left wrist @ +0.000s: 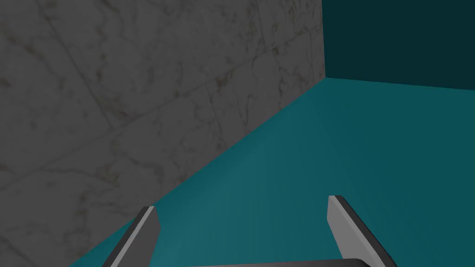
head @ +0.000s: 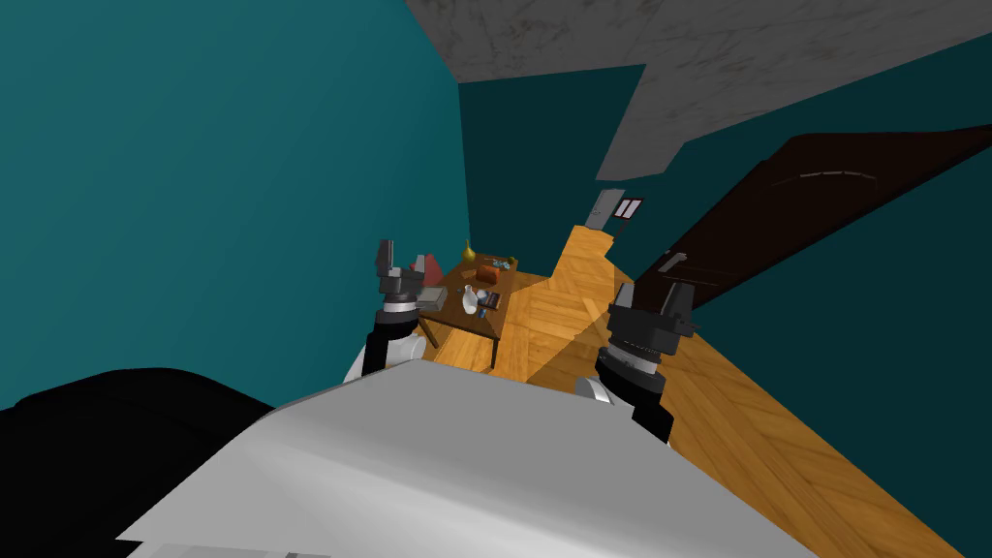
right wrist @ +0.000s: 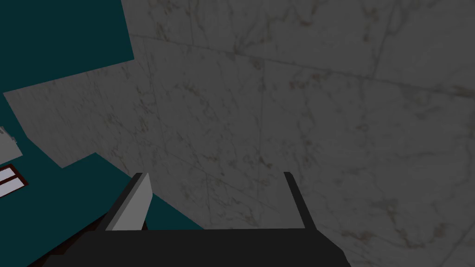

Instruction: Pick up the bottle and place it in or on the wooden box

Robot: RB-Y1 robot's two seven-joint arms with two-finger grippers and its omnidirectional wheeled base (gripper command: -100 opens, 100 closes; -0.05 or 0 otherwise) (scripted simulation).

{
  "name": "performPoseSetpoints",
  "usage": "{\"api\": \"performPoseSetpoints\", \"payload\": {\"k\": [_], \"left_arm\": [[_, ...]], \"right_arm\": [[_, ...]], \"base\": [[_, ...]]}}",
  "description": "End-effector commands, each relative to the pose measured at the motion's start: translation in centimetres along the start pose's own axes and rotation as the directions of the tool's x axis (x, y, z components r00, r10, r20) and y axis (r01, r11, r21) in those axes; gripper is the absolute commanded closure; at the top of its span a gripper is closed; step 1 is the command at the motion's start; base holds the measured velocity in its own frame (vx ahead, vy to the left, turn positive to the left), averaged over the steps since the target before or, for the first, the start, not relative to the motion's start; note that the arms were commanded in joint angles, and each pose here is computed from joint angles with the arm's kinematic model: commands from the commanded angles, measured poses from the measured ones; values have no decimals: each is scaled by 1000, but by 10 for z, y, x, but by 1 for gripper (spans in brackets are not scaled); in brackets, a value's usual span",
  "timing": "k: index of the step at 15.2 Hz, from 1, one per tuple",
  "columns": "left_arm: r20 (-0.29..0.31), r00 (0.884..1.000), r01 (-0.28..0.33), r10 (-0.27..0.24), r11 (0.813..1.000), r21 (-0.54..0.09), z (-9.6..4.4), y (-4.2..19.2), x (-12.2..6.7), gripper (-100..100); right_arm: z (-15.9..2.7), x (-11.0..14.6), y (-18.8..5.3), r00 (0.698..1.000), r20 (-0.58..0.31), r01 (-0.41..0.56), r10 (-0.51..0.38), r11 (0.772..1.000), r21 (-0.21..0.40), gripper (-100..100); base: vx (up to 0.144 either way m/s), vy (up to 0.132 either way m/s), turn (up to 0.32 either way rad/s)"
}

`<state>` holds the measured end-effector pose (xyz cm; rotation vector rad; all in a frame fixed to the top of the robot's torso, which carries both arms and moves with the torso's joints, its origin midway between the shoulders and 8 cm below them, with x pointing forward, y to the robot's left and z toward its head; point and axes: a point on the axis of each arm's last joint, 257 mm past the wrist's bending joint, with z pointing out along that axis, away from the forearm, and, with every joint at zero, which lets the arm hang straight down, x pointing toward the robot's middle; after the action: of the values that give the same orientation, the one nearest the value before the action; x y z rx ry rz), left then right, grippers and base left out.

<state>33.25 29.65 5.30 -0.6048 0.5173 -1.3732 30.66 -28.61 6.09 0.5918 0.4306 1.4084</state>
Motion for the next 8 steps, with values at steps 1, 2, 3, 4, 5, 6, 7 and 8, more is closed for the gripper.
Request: {"api": "performPoseSetpoints", "payload": {"k": [1, 2, 3, 4, 5, 6, 7, 8], "left_arm": [[-49, 999, -18, 17, 1000, -12, 0, 8, 11, -100], [-74, 997, -28, 26, 999, -19, -1, 13, 16, -100], [-101, 994, -39, 36, 999, -27, -1, 19, 23, -100], [-132, 990, -53, 48, 998, -35, -3, 26, 31, -100], [-165, 984, -69, 61, 997, -43, -4, 33, 39, -100], [-200, 977, -87, 75, 995, -52, -7, 42, 48, -100], [-200, 977, -87, 75, 995, -52, -7, 42, 48, -100], [-237, 967, -107, 90, 993, -59, -10, 51, 57, -100]], "right_arm": [[0, 0, 0, 1000, 0, 0, 0, 1000, 0, 0], [0, 0, 0, 1000, 0, 0, 0, 1000, 0, 0], [0, 0, 0, 1000, 0, 0, 0, 1000, 0, 0], [0, 0, 0, 1000, 0, 0, 0, 1000, 0, 0], [0, 0, 0, 1000, 0, 0, 0, 1000, 0, 0], [0, 0, 0, 1000, 0, 0, 0, 1000, 0, 0], [0, 0, 0, 1000, 0, 0, 0, 1000, 0, 0], [0, 0, 0, 1000, 0, 0, 0, 1000, 0, 0]], "base": [[-7, 13, 2], [-16, 30, 0], [-19, 39, -5], [-21, 45, -5], [-27, 55, 2], [-37, 62, -1], [-30, 62, -2], [-22, 58, -2]]}}
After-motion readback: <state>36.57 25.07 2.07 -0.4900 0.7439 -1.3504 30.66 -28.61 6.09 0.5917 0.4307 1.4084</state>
